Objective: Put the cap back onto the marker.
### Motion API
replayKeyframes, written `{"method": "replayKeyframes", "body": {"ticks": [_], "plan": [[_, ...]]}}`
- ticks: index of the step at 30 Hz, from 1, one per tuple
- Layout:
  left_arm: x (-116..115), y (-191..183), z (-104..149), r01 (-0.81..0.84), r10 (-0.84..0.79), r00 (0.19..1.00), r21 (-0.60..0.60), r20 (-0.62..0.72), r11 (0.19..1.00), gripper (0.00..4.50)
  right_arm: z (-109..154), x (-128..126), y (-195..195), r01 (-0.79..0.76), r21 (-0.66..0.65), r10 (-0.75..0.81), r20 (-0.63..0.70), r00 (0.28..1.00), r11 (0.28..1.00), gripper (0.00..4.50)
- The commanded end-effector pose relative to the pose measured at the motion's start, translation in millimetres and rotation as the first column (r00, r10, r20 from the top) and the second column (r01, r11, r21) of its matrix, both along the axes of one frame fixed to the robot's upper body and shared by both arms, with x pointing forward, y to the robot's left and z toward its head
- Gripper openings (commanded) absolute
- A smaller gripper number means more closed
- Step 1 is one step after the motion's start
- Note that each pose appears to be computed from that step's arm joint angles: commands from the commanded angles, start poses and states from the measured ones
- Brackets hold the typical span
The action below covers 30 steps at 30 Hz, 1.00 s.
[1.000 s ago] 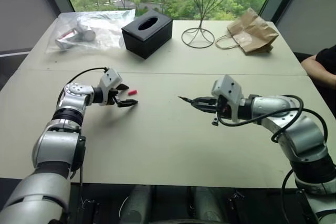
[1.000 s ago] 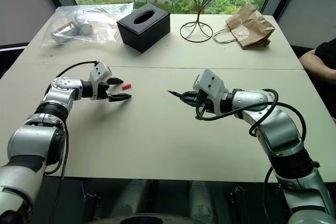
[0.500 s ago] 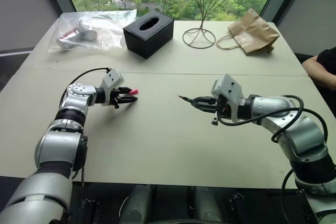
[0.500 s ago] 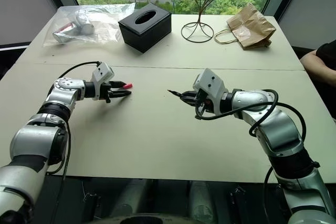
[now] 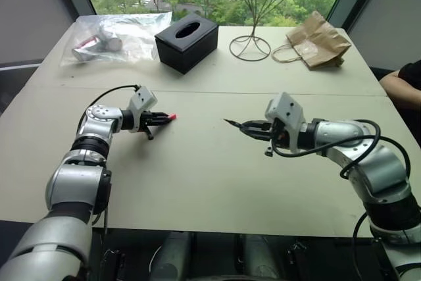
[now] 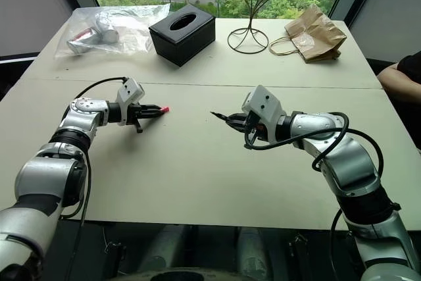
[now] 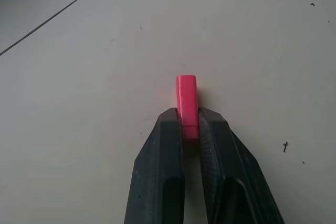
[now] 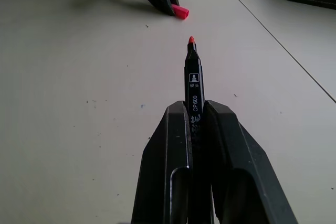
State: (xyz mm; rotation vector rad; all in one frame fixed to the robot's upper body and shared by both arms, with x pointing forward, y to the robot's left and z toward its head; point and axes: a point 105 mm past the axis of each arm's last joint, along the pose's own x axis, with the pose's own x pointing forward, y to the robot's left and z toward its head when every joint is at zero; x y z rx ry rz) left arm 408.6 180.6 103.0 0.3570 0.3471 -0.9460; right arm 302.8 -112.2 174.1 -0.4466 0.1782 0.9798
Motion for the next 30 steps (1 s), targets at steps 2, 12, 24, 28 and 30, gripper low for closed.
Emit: {"method": "replayKeyframes", "body": {"ticks": [2,12,24,28,30], "plan": [[-3,-4,-10,0.011,-0.01,0.999,0.019,-0.034,1.0,0.03,13,-2,0,-0.005,0.021,0.004,0.048,0.999,1.0,0.0],[2,-44,34,0.198,-0.192,0.97,-0.024,0.152,0.98,0.03,16,6,-30,0.022,-0.021,-0.021,0.051,0.998,1.0,0.0],[-34,-113,77,0.552,-0.529,0.784,0.026,0.323,0.834,0.03,10,19,-50,-0.048,-0.244,0.084,0.142,0.986,0.969,0.0],[-46,-126,80,0.609,-0.593,0.728,0.073,0.344,0.79,0.03,5,19,-42,-0.097,-0.265,0.137,0.134,0.981,0.959,0.0],[-49,-129,80,0.626,-0.616,0.709,0.097,0.343,0.774,0.03,5,20,-41,-0.104,-0.263,0.143,0.136,0.98,0.959,0.0]]}}
